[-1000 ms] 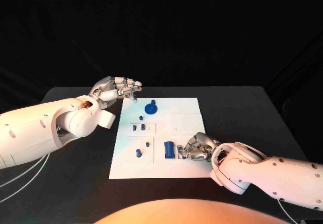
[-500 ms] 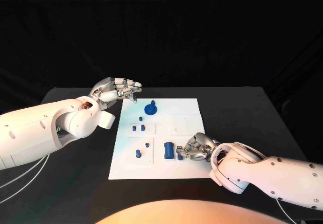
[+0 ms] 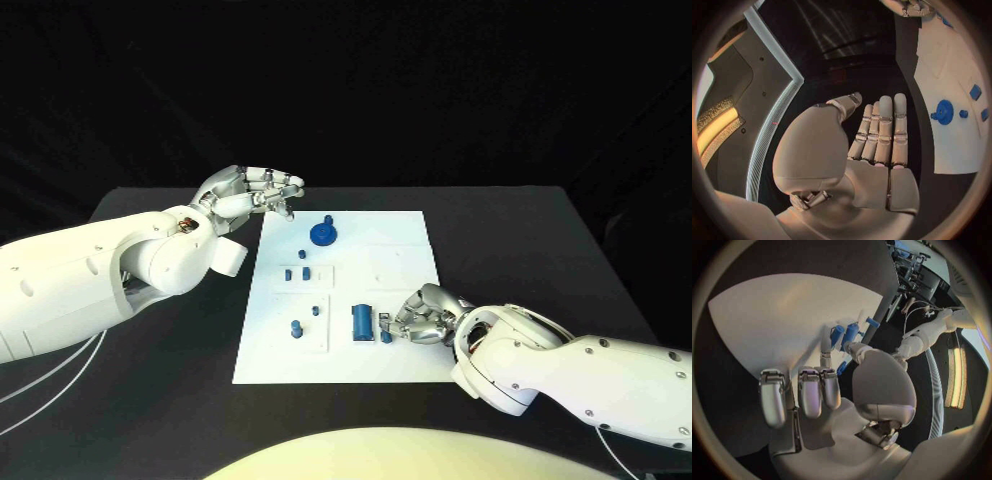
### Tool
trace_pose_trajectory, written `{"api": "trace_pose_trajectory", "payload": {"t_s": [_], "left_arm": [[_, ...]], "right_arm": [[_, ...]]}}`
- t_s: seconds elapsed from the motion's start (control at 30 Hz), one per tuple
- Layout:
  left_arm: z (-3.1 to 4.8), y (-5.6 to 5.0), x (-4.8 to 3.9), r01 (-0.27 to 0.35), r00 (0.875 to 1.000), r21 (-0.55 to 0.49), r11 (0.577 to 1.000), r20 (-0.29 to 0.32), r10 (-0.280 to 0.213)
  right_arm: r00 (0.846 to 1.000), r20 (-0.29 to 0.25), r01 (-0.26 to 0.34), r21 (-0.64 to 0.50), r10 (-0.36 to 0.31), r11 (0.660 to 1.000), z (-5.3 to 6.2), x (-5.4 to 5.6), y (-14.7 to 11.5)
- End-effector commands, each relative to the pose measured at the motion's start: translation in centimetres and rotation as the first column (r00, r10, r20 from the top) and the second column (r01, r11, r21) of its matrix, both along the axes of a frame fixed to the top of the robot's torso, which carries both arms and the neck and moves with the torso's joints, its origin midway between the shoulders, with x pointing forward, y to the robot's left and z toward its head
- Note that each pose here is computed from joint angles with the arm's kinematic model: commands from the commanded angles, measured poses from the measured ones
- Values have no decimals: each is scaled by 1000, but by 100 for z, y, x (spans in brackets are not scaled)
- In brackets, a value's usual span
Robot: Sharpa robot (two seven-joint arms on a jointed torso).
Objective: Assemble the parts on the task board
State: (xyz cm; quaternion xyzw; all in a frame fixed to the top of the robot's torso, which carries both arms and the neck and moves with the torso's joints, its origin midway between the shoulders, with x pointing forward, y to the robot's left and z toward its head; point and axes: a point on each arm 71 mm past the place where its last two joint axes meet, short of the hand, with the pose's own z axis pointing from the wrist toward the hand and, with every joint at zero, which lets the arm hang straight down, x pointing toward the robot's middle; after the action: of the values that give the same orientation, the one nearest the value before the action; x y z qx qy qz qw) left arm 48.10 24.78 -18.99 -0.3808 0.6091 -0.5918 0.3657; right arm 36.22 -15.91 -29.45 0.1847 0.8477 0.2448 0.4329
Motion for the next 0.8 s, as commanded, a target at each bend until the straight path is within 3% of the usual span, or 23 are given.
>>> {"api": "trace_pose_trajectory", "payload": {"t_s": [0.03,0.4,0.8], "left_arm": [[9,-15,-6,11,1000,-10,1000,0,-11],[9,-9,-9,9,1000,-9,1000,0,-9],[9,-10,-9,10,1000,-10,1000,0,-10]], "right_arm": [[999,-9,-50,19,50,999,9,-32,5],[995,-11,-98,22,99,995,39,-88,-90],[995,-21,-97,0,97,995,1,-63,-92]]}}
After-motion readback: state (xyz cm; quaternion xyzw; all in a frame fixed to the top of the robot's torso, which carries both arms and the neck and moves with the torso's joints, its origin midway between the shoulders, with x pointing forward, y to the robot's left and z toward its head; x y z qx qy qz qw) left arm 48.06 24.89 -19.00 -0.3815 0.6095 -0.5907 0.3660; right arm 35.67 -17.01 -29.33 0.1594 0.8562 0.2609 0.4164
